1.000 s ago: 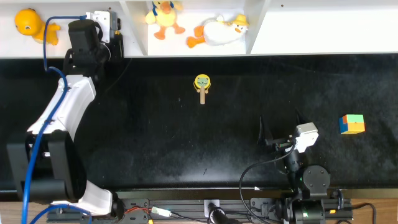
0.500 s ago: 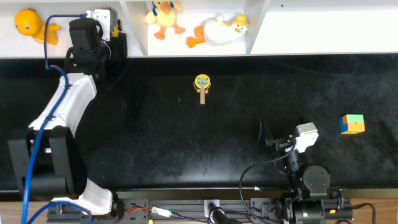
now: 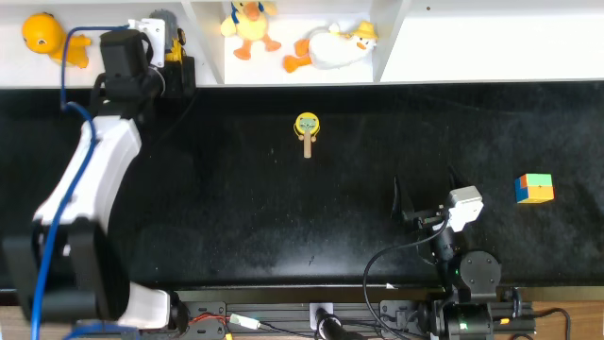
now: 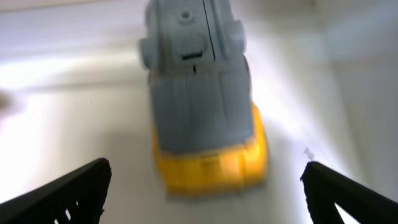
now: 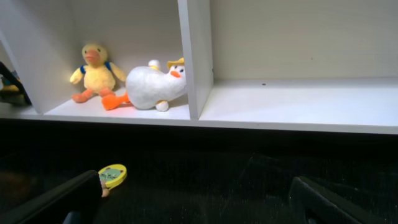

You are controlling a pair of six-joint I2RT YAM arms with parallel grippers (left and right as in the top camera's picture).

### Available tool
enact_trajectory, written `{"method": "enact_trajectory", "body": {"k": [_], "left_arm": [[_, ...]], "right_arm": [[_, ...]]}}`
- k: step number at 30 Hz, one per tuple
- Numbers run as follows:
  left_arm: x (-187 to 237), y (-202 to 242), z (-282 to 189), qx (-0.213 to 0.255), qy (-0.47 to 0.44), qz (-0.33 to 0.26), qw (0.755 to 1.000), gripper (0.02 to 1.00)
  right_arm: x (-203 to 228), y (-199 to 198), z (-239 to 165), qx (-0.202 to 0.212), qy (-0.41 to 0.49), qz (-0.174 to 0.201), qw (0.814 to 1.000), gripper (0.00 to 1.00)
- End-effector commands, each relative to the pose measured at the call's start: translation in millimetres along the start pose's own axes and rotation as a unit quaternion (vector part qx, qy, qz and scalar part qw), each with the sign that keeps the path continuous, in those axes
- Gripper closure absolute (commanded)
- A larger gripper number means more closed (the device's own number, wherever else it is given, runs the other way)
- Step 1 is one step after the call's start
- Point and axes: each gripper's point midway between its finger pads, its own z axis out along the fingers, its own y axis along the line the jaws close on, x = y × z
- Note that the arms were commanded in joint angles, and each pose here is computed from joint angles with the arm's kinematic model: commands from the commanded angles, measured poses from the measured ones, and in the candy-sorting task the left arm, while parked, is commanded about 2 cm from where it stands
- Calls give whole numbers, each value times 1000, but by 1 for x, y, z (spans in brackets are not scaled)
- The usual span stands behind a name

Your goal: Store Toys

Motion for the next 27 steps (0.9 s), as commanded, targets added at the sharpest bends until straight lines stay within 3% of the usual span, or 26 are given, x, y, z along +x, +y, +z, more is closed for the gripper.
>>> {"method": "enact_trajectory", "body": {"k": [1, 12, 22, 27], "left_arm": [[-33, 4, -66, -7, -41, 6, 999, 20], [46, -7, -163, 9, 62, -29, 998, 20], [112, -21, -220, 21, -4, -74, 997, 20], [135, -28, -231, 39, 17, -74, 996, 20]], "right_arm": [[3, 0, 0, 1, -1, 2, 1000, 5], [3, 0, 0, 1, -1, 2, 1000, 5], [3, 0, 0, 1, -1, 2, 1000, 7], [3, 0, 0, 1, -1, 2, 1000, 5]]}}
